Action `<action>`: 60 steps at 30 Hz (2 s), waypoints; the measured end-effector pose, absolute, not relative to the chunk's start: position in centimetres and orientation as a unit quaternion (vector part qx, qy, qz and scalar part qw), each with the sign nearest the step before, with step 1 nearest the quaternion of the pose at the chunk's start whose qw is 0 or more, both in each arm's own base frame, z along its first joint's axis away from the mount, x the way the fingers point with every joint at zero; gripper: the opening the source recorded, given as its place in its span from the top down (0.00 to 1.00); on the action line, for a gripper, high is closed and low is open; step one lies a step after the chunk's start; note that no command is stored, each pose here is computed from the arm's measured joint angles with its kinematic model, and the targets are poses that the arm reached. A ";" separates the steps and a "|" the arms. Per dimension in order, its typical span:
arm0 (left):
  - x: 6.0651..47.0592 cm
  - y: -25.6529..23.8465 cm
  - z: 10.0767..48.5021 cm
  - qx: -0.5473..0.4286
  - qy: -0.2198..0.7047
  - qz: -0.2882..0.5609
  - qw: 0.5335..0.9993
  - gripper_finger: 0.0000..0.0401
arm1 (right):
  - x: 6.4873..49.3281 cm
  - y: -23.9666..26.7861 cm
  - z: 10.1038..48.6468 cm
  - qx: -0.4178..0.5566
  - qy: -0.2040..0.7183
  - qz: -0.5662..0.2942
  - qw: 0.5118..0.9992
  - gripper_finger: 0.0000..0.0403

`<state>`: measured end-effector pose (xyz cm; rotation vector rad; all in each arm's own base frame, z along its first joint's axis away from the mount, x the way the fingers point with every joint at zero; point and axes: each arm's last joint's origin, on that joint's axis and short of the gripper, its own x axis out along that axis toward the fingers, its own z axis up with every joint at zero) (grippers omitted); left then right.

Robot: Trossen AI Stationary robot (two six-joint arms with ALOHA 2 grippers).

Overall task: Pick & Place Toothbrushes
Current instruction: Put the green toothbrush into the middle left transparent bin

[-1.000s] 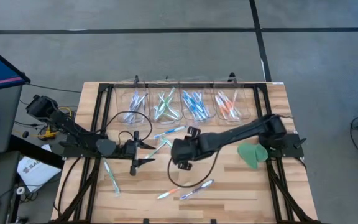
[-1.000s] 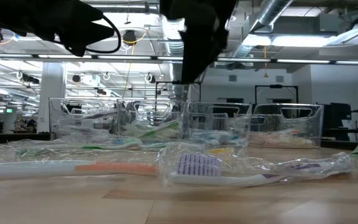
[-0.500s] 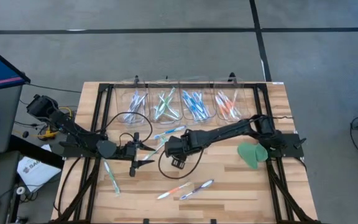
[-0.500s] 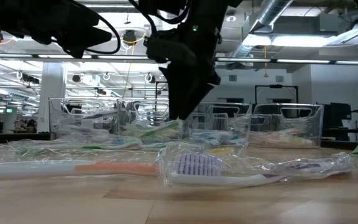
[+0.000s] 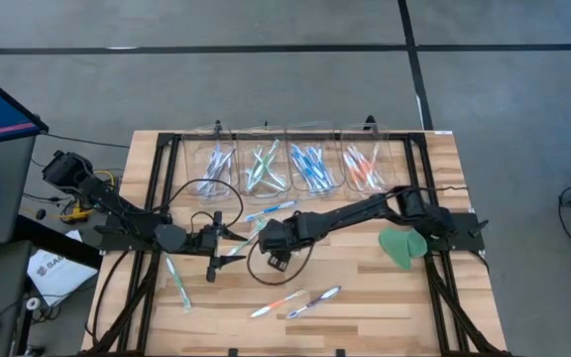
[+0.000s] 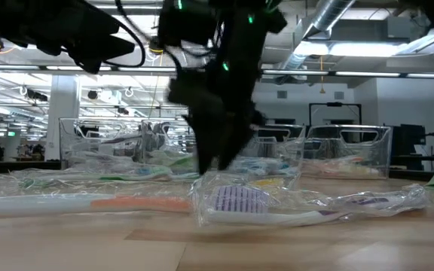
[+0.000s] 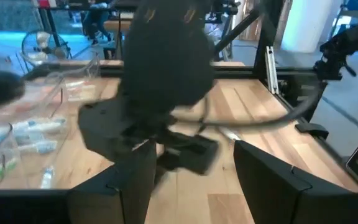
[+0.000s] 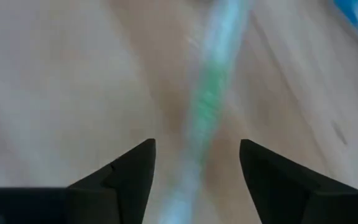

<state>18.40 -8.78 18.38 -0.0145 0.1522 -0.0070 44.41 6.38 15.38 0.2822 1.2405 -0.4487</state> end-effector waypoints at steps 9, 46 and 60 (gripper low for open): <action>18.3 -8.8 17.8 -0.029 0.106 -0.004 0.994 0.48 | 45.3 4.3 13.3 0.186 0.586 -0.209 0.761 0.49; 18.4 -8.7 17.7 -0.033 0.111 -0.023 0.993 0.48 | 41.2 13.3 23.0 0.072 0.655 -0.305 0.688 0.95; 18.5 -8.6 17.8 -0.041 0.105 -0.020 0.993 0.48 | 29.4 20.6 30.2 -0.035 0.414 -0.331 0.847 0.95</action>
